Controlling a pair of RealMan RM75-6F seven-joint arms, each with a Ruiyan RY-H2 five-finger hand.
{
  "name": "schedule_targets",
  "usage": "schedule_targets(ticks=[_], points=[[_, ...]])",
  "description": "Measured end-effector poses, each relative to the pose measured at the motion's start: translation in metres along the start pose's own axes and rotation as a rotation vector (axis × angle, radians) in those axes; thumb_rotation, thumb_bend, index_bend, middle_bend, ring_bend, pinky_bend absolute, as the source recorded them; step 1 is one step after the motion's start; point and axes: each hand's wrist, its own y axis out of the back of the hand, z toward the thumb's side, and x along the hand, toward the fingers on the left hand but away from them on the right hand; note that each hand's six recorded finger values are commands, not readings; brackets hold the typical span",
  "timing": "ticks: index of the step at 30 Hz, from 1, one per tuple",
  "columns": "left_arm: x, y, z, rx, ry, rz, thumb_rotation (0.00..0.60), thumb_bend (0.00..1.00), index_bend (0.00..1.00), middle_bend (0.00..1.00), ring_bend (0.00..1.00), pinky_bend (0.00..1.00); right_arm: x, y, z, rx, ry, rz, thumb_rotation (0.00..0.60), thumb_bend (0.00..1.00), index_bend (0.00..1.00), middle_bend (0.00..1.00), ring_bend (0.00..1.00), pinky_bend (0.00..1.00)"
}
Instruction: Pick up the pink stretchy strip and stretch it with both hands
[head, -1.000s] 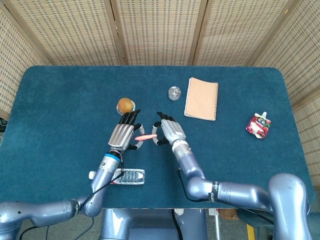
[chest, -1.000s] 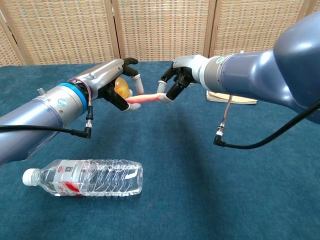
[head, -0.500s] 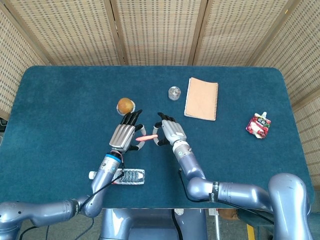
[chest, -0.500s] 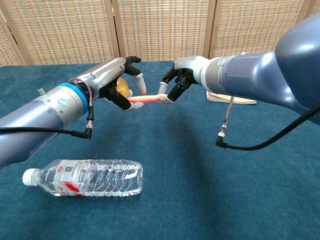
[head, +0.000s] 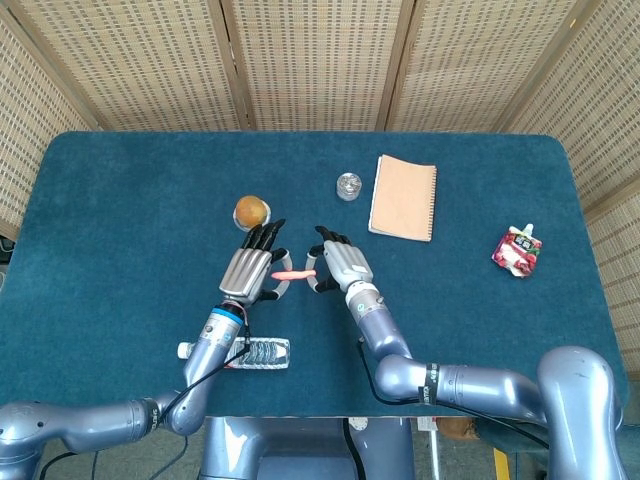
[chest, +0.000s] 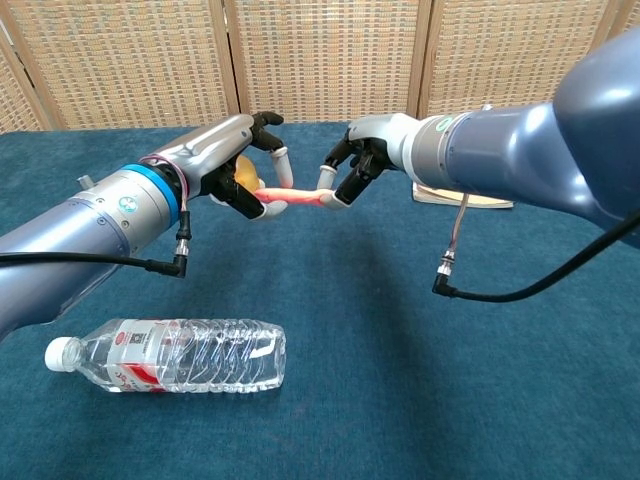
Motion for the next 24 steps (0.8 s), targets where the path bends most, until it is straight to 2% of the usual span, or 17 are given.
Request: schedule_targets(ticks=[17,24], points=[[0.0001,0.0001,0.0016,0.008,0.004,-0.002,0.600,0.43,0.63,0.00,0.00,0.00,0.0012,-0.0026,-0.0006,0.000,0.001,0.009,0.600,0.72,0.82,0.12,0.00,0.00],[0.0007,0.0001,0.0023,0.008,0.006,0.002,0.600,0.47,0.77,0.00,0.00,0.00,0.0014,-0.0037,-0.0010,0.001,0.001,0.012,0.600,0.72,0.82,0.12,0.00,0.00]])
